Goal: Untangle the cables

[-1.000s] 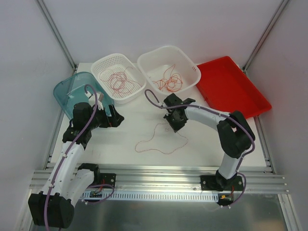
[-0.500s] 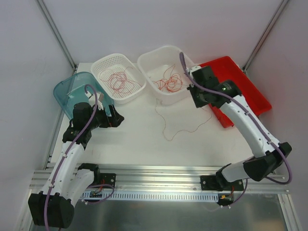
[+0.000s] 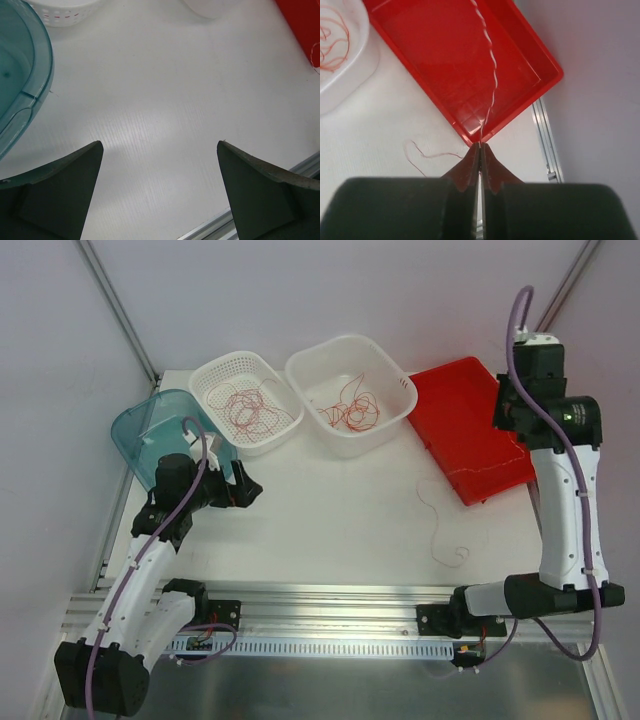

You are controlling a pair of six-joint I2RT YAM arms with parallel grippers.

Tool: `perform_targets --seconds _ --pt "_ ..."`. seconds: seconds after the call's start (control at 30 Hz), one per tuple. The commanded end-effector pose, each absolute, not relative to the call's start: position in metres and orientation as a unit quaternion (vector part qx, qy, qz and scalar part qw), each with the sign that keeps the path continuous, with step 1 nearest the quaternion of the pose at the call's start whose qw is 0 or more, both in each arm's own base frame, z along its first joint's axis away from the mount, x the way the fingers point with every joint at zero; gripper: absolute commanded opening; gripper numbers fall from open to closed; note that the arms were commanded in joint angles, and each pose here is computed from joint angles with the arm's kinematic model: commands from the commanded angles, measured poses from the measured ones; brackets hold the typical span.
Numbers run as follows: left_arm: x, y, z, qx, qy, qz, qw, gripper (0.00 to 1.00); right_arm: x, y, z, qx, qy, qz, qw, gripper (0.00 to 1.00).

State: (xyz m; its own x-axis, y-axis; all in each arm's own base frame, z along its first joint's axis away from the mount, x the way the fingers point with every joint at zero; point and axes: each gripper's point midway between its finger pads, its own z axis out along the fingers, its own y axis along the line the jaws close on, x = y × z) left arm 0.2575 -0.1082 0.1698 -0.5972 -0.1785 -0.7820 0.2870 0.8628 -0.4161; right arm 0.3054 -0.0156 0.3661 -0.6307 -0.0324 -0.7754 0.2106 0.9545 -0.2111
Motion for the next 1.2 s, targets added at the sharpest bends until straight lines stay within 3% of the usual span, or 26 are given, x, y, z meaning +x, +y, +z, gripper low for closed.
perform_targets --seconds 0.0,0.23,0.77,0.97,1.17 --pt "0.255 -0.111 0.175 0.051 0.85 -0.259 0.455 0.99 0.297 -0.04 0.398 0.136 0.856 -0.114 0.486 0.01" --pt "0.254 -0.113 0.173 0.055 0.853 -0.257 0.451 0.99 0.315 -0.067 0.431 0.181 0.811 -0.102 0.547 0.01" --pt "0.255 -0.112 0.163 0.054 0.862 -0.252 0.436 0.99 0.377 -0.139 0.505 0.224 0.705 -0.194 0.645 0.02" --pt "0.256 -0.112 0.158 0.051 0.867 -0.249 0.428 0.99 0.412 -0.167 0.477 0.247 0.707 -0.237 0.619 0.02" --pt "0.257 -0.111 0.155 0.051 0.871 -0.246 0.422 0.99 0.438 -0.189 0.413 0.268 0.733 -0.269 0.565 0.02"
